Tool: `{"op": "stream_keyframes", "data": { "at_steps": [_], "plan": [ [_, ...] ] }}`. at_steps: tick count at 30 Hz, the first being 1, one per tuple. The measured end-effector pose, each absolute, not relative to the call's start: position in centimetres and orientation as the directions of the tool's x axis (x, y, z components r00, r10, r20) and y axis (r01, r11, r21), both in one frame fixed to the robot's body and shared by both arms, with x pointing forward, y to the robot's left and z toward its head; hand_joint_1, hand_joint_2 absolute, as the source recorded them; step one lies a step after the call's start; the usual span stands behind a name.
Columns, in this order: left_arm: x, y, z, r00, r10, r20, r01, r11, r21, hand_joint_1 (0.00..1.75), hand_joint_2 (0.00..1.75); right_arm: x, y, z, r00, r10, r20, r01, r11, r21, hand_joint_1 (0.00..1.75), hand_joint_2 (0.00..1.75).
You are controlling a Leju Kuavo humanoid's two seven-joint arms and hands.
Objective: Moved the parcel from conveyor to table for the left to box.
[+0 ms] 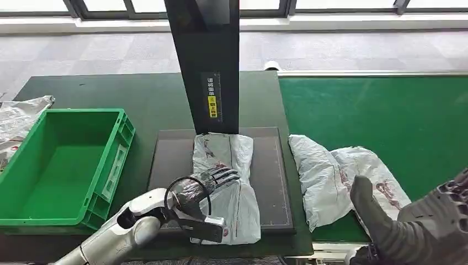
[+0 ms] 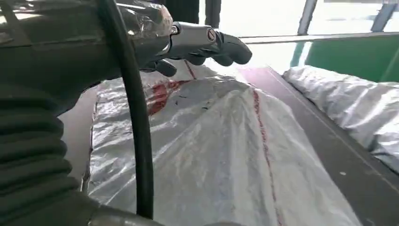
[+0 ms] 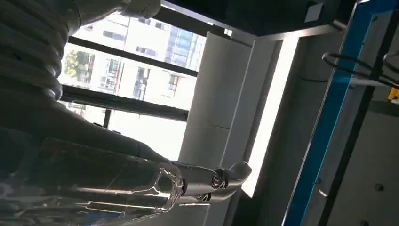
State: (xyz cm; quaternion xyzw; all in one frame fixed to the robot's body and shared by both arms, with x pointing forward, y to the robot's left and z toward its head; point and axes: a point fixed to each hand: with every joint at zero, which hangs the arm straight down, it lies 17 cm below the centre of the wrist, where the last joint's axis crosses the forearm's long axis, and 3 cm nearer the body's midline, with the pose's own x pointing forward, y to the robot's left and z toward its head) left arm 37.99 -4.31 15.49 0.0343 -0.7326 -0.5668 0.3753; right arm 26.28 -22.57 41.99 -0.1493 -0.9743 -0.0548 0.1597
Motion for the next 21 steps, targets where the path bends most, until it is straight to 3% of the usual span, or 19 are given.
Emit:
{"op": "stream_keyframes", "data": {
  "at_steps": [11,13,14,21],
  "plan": [
    [38.9,-3.7,13.0,-0.666,-0.573,0.478,0.253,0.429,0.867,0.0,1.75,25.9,-23.2,42.4,-0.898,0.295,0.326,0.334,0.94,0.07,0.0,1.75],
    [38.9,-3.7,12.6,-0.66,-0.578,0.48,0.257,0.427,0.867,0.42,1.75,25.9,-23.2,42.4,-0.898,0.294,0.327,0.334,0.94,0.071,0.0,1.75],
    [38.9,-3.7,12.3,-0.655,-0.581,0.482,0.261,0.425,0.867,1.75,1.75,25.9,-23.2,42.4,-0.898,0.294,0.327,0.334,0.94,0.071,0.0,1.75],
    [38.4,-4.0,10.1,-0.64,-0.583,0.501,0.325,0.385,0.864,1.75,1.75,26.0,-23.3,42.3,-0.899,0.285,0.334,0.327,0.942,0.078,0.0,1.75]
  ]
}}
